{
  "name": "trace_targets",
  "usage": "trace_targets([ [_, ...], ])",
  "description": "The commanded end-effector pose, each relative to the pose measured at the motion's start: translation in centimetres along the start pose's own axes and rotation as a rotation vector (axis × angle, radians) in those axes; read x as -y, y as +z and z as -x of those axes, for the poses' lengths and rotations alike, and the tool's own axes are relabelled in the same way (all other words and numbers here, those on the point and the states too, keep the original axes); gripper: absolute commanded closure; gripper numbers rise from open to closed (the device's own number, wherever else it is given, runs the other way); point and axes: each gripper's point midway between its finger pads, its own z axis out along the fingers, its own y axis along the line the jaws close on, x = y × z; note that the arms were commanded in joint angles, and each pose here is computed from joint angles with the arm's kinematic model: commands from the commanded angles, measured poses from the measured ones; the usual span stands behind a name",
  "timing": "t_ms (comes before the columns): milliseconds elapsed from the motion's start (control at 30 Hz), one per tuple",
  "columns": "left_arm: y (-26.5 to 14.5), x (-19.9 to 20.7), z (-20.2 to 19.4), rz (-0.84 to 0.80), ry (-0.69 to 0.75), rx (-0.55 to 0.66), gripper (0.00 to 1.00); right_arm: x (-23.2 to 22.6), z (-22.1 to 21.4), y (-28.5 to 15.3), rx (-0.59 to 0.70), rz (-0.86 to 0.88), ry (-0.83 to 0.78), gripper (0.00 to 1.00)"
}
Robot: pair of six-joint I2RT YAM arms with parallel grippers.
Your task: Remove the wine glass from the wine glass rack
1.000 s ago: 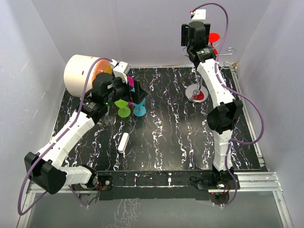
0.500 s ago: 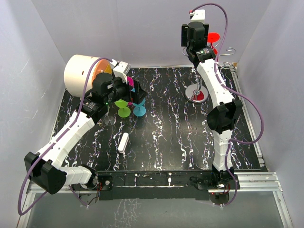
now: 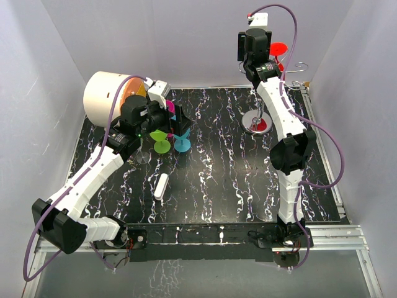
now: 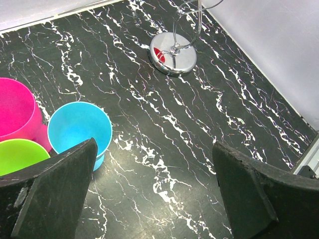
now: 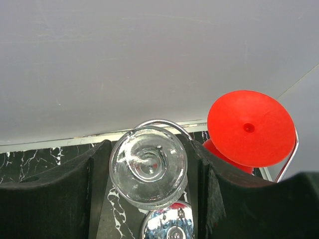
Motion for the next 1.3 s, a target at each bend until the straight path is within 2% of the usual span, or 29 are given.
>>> trace_targets([
  [0,-0.5,0.7,1.0,-0.026,0.019,0.038,0.01,1.4,6.3,-1.8,0.159,-0.012,0.092,0.62],
  [633,-0.6,0.8,1.2,-0.025,0.02,0.043,0.01,0.7,8.4,-2.5,0.232,0.039,0.197,0.67],
  [1267,-0.8,1.0,1.4,-0.035,0.022,0.049,0.01,2.5,7.9,-1.2,0.257,-0.099,0.183,0.7],
])
